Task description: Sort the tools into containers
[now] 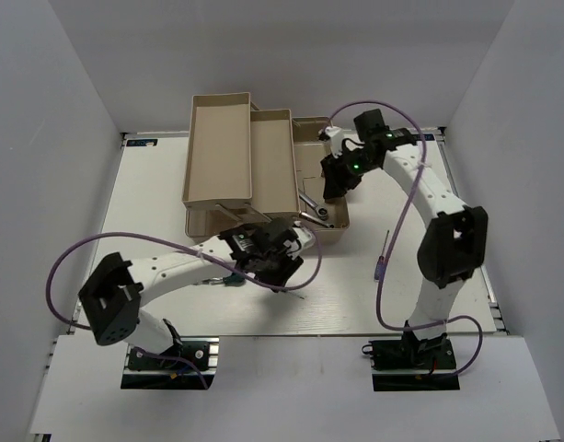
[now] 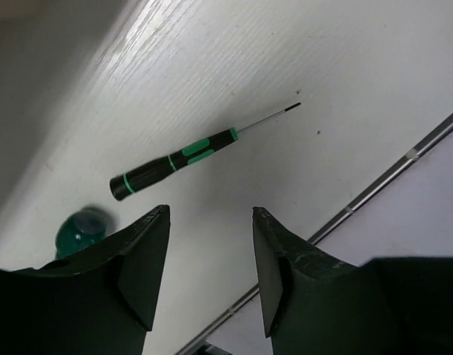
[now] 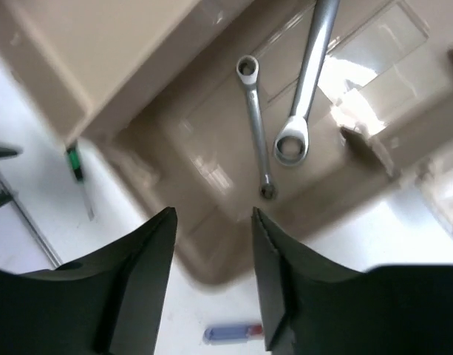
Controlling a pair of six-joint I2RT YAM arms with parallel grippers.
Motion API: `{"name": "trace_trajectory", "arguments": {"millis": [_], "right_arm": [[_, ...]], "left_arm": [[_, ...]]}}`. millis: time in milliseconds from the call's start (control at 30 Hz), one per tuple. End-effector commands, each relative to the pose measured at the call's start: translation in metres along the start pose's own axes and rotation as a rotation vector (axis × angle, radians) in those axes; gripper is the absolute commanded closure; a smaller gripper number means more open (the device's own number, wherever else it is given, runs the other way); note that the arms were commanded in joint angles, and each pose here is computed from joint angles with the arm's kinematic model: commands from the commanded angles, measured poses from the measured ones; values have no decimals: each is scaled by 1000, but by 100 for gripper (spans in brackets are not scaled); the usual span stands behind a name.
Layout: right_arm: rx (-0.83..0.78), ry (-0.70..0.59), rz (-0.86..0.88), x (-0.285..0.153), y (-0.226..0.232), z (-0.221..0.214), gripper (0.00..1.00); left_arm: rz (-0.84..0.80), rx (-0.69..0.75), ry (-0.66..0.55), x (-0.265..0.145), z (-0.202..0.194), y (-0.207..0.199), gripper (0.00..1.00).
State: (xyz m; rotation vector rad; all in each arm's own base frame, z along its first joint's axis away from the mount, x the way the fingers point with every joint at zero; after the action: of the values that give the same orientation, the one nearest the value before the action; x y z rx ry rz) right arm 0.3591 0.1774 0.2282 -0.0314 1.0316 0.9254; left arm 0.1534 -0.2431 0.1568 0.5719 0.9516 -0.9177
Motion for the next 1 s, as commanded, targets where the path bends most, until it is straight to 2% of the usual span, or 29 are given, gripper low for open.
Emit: {"name": "trace_trajectory", "arguments": {"millis": [0, 33, 67, 133, 167, 433, 600, 667, 767, 800, 833, 900, 933, 967], "right_arm": [[7, -65, 38, -48, 8, -20, 50], [-40, -67, 40, -51, 4, -26, 55], [-16, -53, 37, -56, 1, -46, 56], [-22, -74, 12, -67, -10, -57, 58], [27, -56, 1, -68, -22, -74, 58], [123, -56, 36, -77, -29, -109, 56], [143, -19, 27, -75, -33, -125, 44], [142, -15, -1, -74, -37, -126, 43], [185, 10, -38, -69, -43, -134, 42], [223, 28, -91, -69, -48, -136, 42], [239, 36, -102, -67, -50, -136, 44], [287, 71, -146, -68, -56, -139, 45], [337, 85, -164, -67, -57, -141, 49], [353, 97, -169, -65, -57, -144, 51]], "left_arm": [[71, 195, 37, 2, 8, 2, 41], [76, 251, 63, 9, 8, 5, 41], [91, 292, 79, 12, 7, 5, 41], [98, 355, 92, 18, 7, 5, 41], [105, 397, 105, 23, 7, 8, 40], [124, 526, 171, 57, 5, 22, 40], [58, 566, 183, 74, 8, 17, 40], [56, 566, 189, 80, 3, 17, 40], [53, 555, 202, 85, -2, 16, 50], [50, 563, 200, 85, -2, 13, 57], [51, 554, 200, 85, -2, 13, 70], [40, 550, 182, 84, 3, 8, 77], [35, 540, 170, 82, 9, 7, 82], [29, 538, 149, 79, 14, 6, 82]]}}
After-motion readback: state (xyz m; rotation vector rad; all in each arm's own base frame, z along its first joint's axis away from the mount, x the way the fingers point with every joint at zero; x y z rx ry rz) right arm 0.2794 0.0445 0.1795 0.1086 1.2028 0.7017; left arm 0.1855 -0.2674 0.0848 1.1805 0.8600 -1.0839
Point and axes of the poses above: each gripper's point midway between its finger pads, its own x axis out along the fingers, its own y axis along the line the jaws close on, z = x × y, the point moved 7 cm from there along -x, back along the fingers, and after that the axes turned 13 degrees about x, right-handed, at the moved point
